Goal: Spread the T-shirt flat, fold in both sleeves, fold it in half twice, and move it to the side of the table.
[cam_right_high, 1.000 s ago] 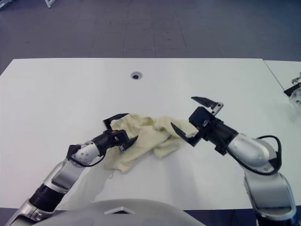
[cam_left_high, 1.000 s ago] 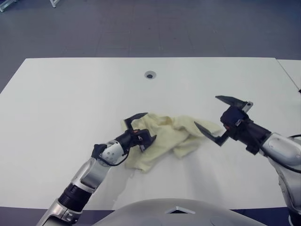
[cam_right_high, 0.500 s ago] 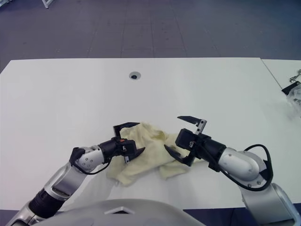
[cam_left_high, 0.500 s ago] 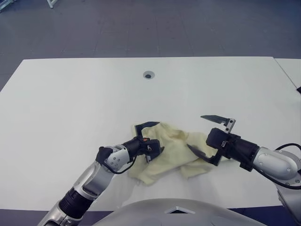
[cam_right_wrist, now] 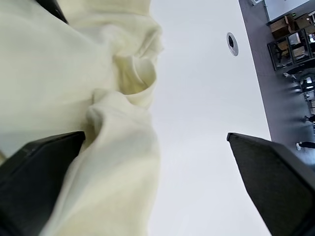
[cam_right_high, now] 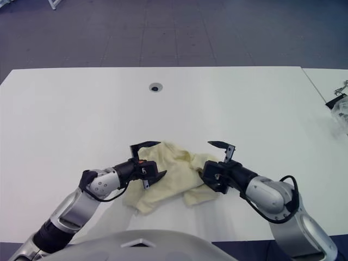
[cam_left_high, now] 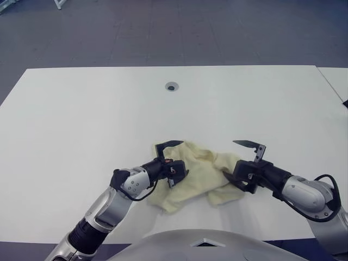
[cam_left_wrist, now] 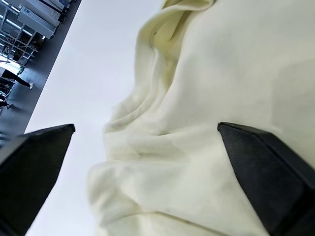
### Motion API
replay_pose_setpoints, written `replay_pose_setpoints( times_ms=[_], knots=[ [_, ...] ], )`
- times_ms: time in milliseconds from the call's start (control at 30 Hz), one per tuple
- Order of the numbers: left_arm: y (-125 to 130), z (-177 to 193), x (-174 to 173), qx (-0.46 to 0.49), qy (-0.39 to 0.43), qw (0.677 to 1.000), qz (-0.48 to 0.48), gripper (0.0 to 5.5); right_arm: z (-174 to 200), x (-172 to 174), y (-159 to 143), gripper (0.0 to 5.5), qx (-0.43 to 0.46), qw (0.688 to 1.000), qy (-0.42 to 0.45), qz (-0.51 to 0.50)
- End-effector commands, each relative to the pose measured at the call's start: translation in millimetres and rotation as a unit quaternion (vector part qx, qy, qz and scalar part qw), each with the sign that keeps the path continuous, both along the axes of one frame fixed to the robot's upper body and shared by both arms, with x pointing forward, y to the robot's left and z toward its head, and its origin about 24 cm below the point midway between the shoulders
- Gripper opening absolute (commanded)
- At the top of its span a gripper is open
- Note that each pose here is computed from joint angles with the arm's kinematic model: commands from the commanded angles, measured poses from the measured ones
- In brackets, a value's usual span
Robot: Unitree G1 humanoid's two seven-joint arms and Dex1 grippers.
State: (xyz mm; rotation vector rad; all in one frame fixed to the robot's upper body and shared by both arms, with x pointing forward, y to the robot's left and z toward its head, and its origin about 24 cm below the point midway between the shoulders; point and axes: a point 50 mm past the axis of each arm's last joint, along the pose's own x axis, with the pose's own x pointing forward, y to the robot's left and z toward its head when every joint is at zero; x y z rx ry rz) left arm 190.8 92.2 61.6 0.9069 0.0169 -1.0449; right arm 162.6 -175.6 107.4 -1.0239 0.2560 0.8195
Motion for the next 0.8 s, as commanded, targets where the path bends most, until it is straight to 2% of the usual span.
replay_pose_setpoints(
  times_ms=[33,167,800],
  knots=[
    [4.1,0.1,1.0,0.01,0.004,1.0,-0.001,5.4,-6.6,6.5,8.2,5.14,0.005,1.0,-0.007,0.007],
    [5.2,0.8,3.0,0.014,0.005,1.0,-0.011,5.4,-5.3,5.7,16.8,4.49,0.021,1.0,-0.012,0.003],
    [9.0,-3.3,1.3,0.017,0.008,1.0,-0.002,5.4,-7.5,8.7,12.6,1.58,0.026,0.997,0.034,-0.058]
  ],
)
